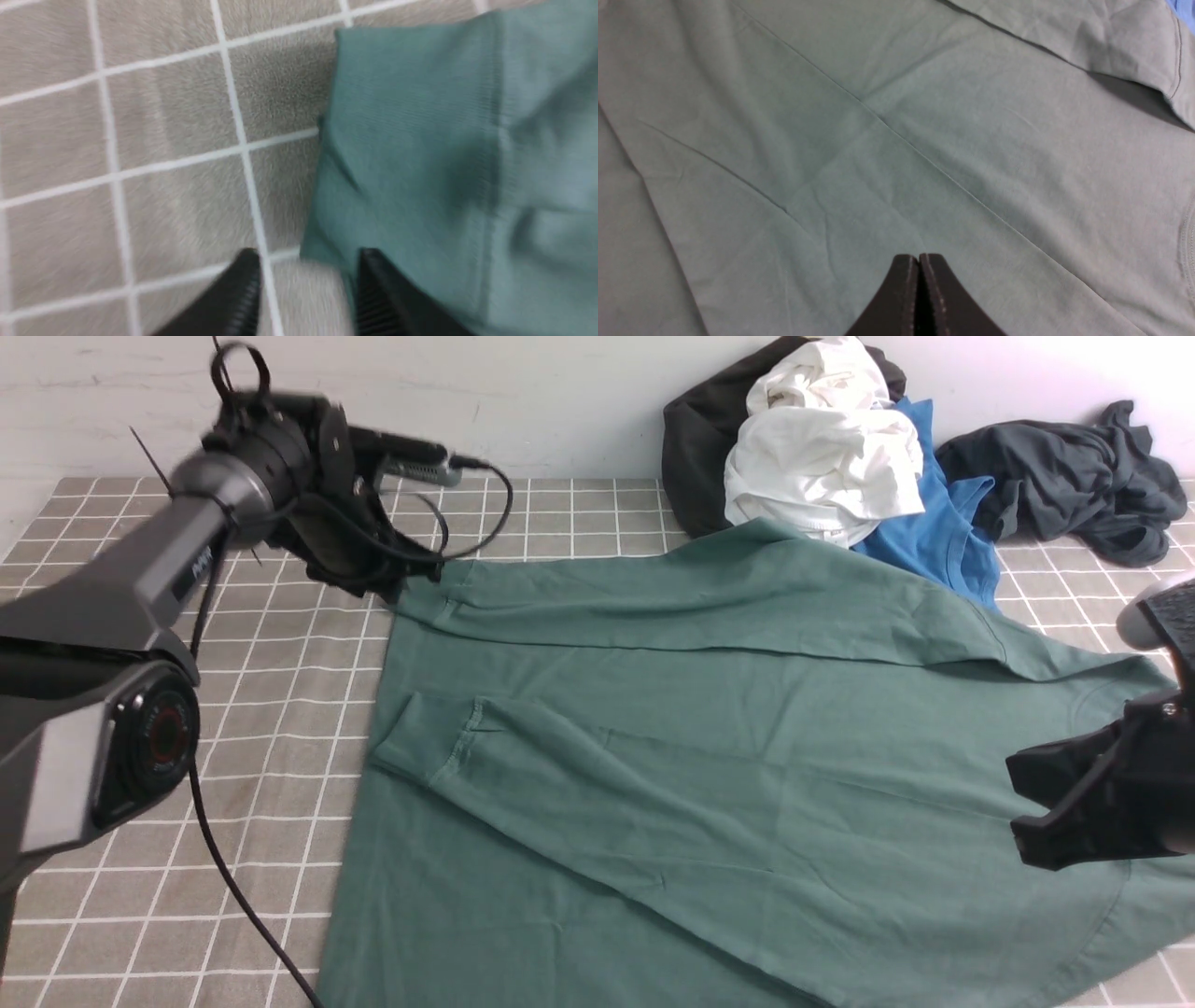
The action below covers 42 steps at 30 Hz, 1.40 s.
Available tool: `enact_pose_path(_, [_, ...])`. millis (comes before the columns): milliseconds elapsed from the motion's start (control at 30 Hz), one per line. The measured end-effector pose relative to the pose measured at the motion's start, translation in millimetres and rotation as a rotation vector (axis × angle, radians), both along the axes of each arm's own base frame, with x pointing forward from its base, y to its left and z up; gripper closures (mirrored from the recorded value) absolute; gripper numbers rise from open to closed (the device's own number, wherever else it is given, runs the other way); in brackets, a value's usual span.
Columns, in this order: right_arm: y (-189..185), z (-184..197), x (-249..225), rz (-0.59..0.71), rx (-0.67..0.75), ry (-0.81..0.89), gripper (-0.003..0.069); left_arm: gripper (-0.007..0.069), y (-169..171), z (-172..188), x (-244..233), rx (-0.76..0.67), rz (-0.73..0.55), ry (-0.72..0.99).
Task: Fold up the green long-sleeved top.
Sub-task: Use the left arm to clamp the cuff farthest from it, then use the left arm to drag and drop the cuff onto the cuff closest to the left arm
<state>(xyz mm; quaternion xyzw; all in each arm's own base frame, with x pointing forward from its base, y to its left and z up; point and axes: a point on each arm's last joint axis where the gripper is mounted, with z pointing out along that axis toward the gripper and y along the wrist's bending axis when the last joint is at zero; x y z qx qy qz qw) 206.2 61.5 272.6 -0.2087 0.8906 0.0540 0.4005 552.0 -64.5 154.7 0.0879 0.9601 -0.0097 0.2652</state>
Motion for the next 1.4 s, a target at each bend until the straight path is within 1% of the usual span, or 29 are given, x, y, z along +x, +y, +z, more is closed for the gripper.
enact_pose_path(33, [0.0,-0.2,-0.2,0.001,-0.001,0.003,0.0666,0.0229,-0.5,-7.8,2.9,-0.004,0.001,-0.015])
enact_pose_path(67, [0.0,-0.5,-0.5,0.001,-0.001,0.007,0.0666,0.0202,-0.6,-7.0,4.2,-0.006,0.001,-0.032])
enact_pose_path(100, [0.0,-0.7,-0.7,0.002,-0.002,0.01,0.0666,0.0185,-1.0,-5.5,6.0,-0.012,0.002,-0.056])
enact_pose_path(167, [0.0,-1.0,-0.9,0.003,-0.003,0.014,0.0666,0.0192,-3.1,-6.0,7.0,-0.015,-0.001,-0.069])
enact_pose_path(233, [0.0,-1.2,-1.2,0.004,-0.004,0.017,0.0666,0.0294,-6.7,-9.0,7.0,-0.015,-0.008,-0.067])
enact_pose_path(267, [0.0,-1.2,-1.1,0.005,-0.006,0.017,0.0666,0.0364,-6.7,-9.0,7.0,-0.015,-0.007,-0.067])
enact_pose_path(300, [0.0,-1.2,-1.1,0.006,-0.006,0.016,0.0666,0.0458,-8.5,-9.0,6.8,-0.015,-0.011,-0.067])
enact_pose_path(367, [0.0,-1.2,-1.1,0.006,-0.006,0.016,0.0666,0.0564,-8.5,-6.2,6.3,-0.015,-0.011,-0.069])
enact_pose_path(400, [0.0,-1.2,-1.1,0.006,-0.006,0.016,0.0666,0.0593,-8.5,-3.7,6.0,-0.015,-0.012,-0.071])
enact_pose_path(467, [-0.1,-1.2,-1.1,0.006,-0.007,0.016,0.0666,0.0621,-8.2,5.2,4.1,-0.015,-0.012,-0.07])
enact_pose_path(567, [-0.4,-1.2,-1.1,0.009,-0.015,0.014,0.0666,0.0629,-7.8,21.0,-0.3,-0.016,-0.013,-0.062])
enact_pose_path(600, [-0.7,-1.3,-1.0,0.011,-0.023,0.012,0.0666,0.063,-7.4,38.0,-6.0,-0.017,-0.013,-0.049])
enact_pose_path(667, [-0.8,-1.3,-1.0,0.012,-0.025,0.012,0.0666,0.063,-6.5,55.4,-13.9,-0.016,-0.013,-0.022])
enact_pose_path(733, [-0.8,-1.3,-1.0,0.013,-0.026,0.012,0.0666,0.063,-4.8,79.7,-29.4,-0.011,-0.014,0.049])
enact_pose_path(833, [-0.9,-1.3,-1.0,0.013,-0.028,0.011,0.0666,0.063,-3.9,109.1,-47.6,-0.021,-0.016,0.094])
enact_pose_path(867, [-0.9,-1.3,-1.0,0.013,-0.028,0.011,0.0666,0.063,-3.9,110.8,-48.8,-0.024,-0.016,0.095])
enact_pose_path(900, [-0.9,-1.3,-1.0,0.013,-0.028,0.011,0.0666,0.063,-5.4,123.1,-60.6,-0.045,-0.021,0.106])
enact_pose_path(967, [-0.8,-1.3,-1.0,0.012,-0.024,0.011,0.0666,0.063,-6.9,126.6,-68.4,-0.057,-0.025,0.123])
enact_pose_path(1033, [-0.3,-1.2,-1.1,0.008,-0.014,0.014,0.0666,0.063,-13.3,123.8,-97.5,-0.067,-0.039,0.212])
enact_pose_path(1100, [-0.2,-1.2,-1.1,0.007,-0.01,0.016,0.0666,0.063,-17.2,118.0,-113.1,-0.065,-0.05,0.264])
enact_pose_path(1200, [0.1,-1.3,-1.3,0.005,-0.004,0.019,0.0666,0.0627,-26.0,96.6,-157.8,-0.029,-0.083,0.408])
enact_pose_path(1300, [0.7,-1.6,-1.8,0.002,0.009,0.029,0.0666,0.0594,-29.4,80.8,-184.2,0.044,-0.114,0.47])
enact_pose_path(1367, [1.3,-1.8,-2.3,-0.001,0.022,0.038,0.0666,0.0544,-31.5,74.3,-192.2,0.09,-0.135,0.481])
enact_pose_path(1400, [1.3,-1.8,-2.4,-0.002,0.023,0.039,0.0666,0.0537,-30.8,74.1,-192.7,0.096,-0.136,0.481])
